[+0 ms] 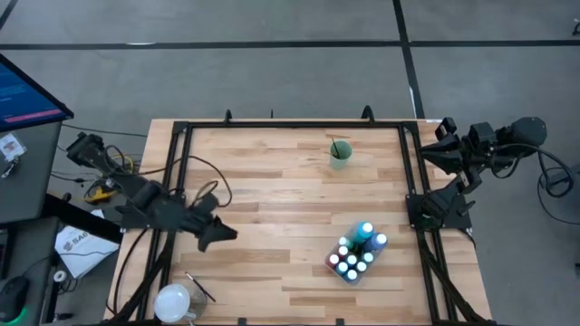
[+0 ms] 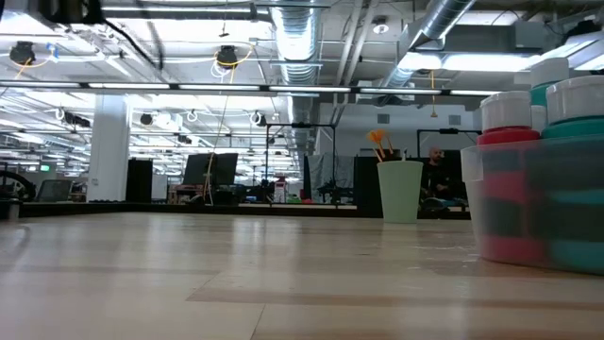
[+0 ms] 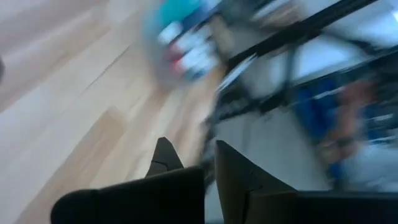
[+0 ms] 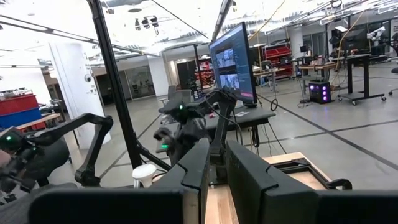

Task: Pick & Place Paint Supplies
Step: Put the black paint brush into the green cup

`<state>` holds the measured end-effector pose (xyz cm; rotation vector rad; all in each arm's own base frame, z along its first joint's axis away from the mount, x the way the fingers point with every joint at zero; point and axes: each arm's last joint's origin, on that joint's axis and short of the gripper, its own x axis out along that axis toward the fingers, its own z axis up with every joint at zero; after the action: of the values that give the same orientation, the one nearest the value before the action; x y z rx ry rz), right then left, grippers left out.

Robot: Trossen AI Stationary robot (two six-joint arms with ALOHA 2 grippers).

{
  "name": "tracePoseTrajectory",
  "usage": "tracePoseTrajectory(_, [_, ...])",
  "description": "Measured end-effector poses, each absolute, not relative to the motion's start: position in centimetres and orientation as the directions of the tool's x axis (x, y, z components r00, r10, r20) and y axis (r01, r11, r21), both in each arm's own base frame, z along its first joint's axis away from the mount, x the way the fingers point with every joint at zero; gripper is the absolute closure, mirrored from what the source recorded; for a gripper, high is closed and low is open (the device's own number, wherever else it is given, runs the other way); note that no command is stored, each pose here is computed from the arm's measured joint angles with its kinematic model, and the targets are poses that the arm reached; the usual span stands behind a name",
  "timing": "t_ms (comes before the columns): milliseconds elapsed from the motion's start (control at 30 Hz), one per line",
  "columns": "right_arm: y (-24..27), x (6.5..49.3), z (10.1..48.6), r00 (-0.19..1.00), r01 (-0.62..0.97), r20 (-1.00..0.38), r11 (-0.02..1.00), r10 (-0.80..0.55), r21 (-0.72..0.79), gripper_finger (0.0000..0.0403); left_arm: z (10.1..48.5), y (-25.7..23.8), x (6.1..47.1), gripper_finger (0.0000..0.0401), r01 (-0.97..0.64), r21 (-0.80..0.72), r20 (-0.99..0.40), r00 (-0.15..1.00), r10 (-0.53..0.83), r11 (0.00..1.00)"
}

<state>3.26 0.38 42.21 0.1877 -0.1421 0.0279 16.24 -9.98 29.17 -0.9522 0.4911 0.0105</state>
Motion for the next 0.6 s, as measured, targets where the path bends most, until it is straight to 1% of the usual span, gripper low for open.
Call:
tracePoseTrajectory(100, [0.4, 3.3, 42.2, 0.989, -0.041, 0.144, 0.982, 0.014, 0.184, 0.0354, 30.9, -9.9, 16.4, 0.0401, -0.096, -0.812, -0.243, 0.953, -0.184, 0.576])
tracePoseTrajectory(200, [0.4, 3.3, 42.2, 0.990, -0.041, 0.141, 0.982, 0.015, 0.182, 0.0354, 32.7, -9.7, 16.6, 0.0401, 0.030, -0.836, -0.075, 0.983, -0.167, 0.548])
tracePoseTrajectory(267, [0.4, 3.3, 42.1, 0.990, -0.040, 0.137, 0.983, 0.015, 0.179, 0.0354, 33.6, -9.5, 16.7, 0.0401, 0.090, -0.845, 0.010, 0.988, -0.154, 0.526])
tracePoseTrajectory(333, [0.4, 3.3, 42.1, 0.991, -0.040, 0.136, 0.983, 0.015, 0.178, 0.0354, 34.2, -9.2, 16.9, 0.0401, 0.122, -0.855, 0.064, 0.989, -0.130, 0.504])
tracePoseTrajectory(467, [0.4, 3.3, 42.1, 0.990, -0.040, 0.138, 0.983, 0.015, 0.181, 0.0354, 35.8, -8.3, 17.1, 0.0401, 0.221, -0.871, 0.217, 0.974, -0.061, 0.438])
tracePoseTrajectory(600, [0.4, 3.3, 42.2, 0.990, -0.041, 0.140, 0.982, 0.015, 0.183, 0.0354, 38.3, -7.1, 16.6, 0.0401, 0.413, -0.824, 0.459, 0.888, 0.032, 0.388])
